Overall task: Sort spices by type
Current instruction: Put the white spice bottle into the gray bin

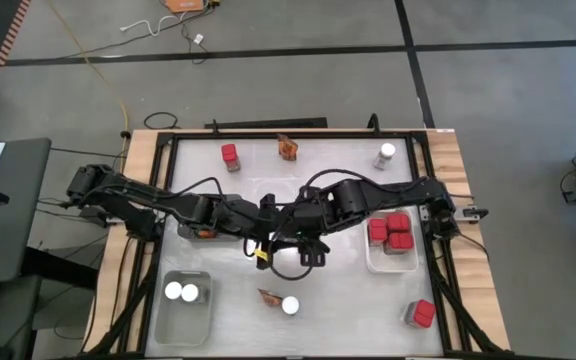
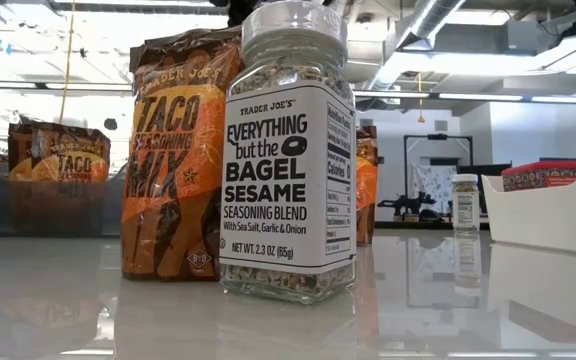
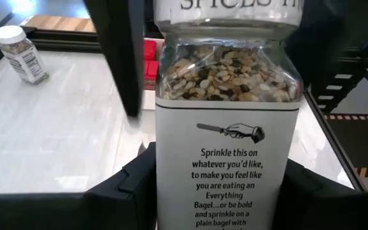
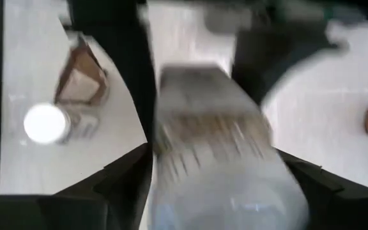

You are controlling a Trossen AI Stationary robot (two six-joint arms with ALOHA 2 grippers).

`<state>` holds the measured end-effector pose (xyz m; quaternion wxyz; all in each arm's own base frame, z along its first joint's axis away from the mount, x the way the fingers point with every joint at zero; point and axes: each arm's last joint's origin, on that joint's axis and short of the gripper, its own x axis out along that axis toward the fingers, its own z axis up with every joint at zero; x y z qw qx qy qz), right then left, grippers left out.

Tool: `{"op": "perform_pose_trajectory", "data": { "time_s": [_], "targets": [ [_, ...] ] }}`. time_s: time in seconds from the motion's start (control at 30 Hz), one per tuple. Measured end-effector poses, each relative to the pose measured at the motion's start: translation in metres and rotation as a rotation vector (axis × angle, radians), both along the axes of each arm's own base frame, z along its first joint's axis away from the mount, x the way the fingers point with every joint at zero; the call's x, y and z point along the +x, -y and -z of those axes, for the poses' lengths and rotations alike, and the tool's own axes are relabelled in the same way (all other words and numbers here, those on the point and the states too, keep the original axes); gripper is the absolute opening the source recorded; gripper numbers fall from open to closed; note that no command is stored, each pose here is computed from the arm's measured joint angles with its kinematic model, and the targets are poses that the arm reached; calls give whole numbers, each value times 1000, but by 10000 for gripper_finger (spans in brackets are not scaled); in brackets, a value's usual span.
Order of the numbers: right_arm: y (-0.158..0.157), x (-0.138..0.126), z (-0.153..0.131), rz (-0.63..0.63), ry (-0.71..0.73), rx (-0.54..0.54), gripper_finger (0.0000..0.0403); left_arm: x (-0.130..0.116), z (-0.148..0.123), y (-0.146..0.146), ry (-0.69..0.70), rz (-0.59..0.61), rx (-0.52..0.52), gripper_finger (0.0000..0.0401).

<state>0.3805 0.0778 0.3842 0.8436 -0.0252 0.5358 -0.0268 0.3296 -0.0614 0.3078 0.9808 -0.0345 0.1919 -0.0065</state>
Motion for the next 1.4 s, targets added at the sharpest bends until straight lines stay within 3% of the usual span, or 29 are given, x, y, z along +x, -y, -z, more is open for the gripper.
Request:
{"op": "perform_pose_trajectory", "data": {
  "time_s": [0.17, 0.27, 0.43, 0.57, 0.67, 0.8, 0.97, 1.07, 1.13, 1.23, 1.4],
  "targets": [
    [9, -34, -26, 106, -15, 41, 311, -3, -6, -12, 20, -52, -30, 195],
    [3, -57, -46, 135, 53, 57, 311, -10, -19, -25, 62, -90, -45, 195],
    [-20, -106, -54, 227, 152, -86, 311, -35, -51, -47, 181, -150, -59, 195],
    [-39, -144, -33, 331, 200, -112, 311, -62, -71, -55, 294, -176, -54, 196],
    [-50, -169, 0, 424, 280, -99, 311, -82, -80, -57, 390, -172, -65, 196],
    [-59, -191, 55, 522, 523, -12, 311, -100, -84, -51, 579, -140, -102, 196],
    [-47, -188, 108, 562, 812, 145, 311, -95, -67, -39, 740, -83, -158, 196],
    [-26, -171, 126, 429, 938, 290, 311, -80, -55, -34, 736, -71, -163, 196],
    [-7, -159, 127, 235, 1084, 420, 311, -69, -49, -32, 716, -73, -169, 196],
    [24, -147, 119, 41, 1286, 499, 311, -59, -46, -31, 715, -73, -183, 196],
    [52, -140, 104, 99, 1389, 557, 311, -56, -54, -29, 747, -67, -193, 196]
  ]
}}
